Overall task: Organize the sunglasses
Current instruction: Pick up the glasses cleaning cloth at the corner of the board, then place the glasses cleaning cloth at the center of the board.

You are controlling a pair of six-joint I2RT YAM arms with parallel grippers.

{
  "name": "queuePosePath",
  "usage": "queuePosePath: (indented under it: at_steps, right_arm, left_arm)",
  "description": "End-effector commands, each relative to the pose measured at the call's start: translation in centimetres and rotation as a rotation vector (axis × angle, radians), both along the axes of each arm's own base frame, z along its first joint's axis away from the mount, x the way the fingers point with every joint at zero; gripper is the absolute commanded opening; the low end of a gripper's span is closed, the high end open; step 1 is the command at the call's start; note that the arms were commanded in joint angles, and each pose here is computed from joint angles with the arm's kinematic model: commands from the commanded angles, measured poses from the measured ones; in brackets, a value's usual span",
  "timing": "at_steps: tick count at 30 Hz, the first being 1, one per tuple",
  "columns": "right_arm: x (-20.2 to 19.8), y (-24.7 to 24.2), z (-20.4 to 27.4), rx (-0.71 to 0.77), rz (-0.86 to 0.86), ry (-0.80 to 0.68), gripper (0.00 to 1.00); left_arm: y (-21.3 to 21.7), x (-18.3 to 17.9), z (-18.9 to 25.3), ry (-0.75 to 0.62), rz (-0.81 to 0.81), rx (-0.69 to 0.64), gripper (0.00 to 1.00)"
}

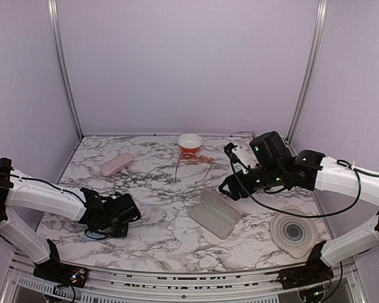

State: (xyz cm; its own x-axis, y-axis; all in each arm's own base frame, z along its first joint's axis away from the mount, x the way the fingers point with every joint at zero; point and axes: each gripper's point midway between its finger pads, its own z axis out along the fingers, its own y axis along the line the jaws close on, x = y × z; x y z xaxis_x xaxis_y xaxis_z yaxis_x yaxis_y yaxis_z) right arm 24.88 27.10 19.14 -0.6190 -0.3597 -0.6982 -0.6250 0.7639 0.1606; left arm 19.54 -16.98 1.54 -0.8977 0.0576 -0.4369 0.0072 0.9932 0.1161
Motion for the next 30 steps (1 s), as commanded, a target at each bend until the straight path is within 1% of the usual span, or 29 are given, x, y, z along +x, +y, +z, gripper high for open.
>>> queuePosePath:
  at_steps: [1, 5, 8, 13, 24, 26, 30]
  right_arm:
    - [0.4, 0.9, 2.0, 0.040, 0.019, -0.039, 0.72]
    - [0.4, 0.9, 2.1, 0.042, 0.022, -0.039, 0.72]
    - [0.3, 0.9, 2.4, 0.047, 0.024, -0.042, 0.72]
    - [-0.1, 0.5, 3.3, 0.063, 0.024, -0.056, 0.72]
    - [-1.0, -1.1, 4.0, 0.077, 0.000, -0.073, 0.72]
    - [-1.3, -1.4, 4.3, 0.082, -0.003, -0.080, 0.72]
    - [-2.0, -1.9, 4.5, 0.105, -0.004, -0.077, 0.72]
  left_arm:
    - [0.4, -0.3, -0.6, 0.021, -0.002, 0.011, 0.08]
    - [0.2, -0.5, -0.7, 0.030, -0.013, 0.006, 0.00]
    - [-0.3, -0.6, -0.7, 0.041, -0.033, -0.002, 0.00]
    - [-2.9, -0.9, 0.3, 0.052, -0.092, -0.073, 0.00]
    - [-10.9, -1.0, 3.8, 0.070, -0.178, -0.253, 0.00]
    - [-13.0, -1.0, 4.8, 0.069, -0.206, -0.289, 0.00]
    - [-15.6, -1.4, 6.5, 0.079, -0.250, -0.351, 0.00]
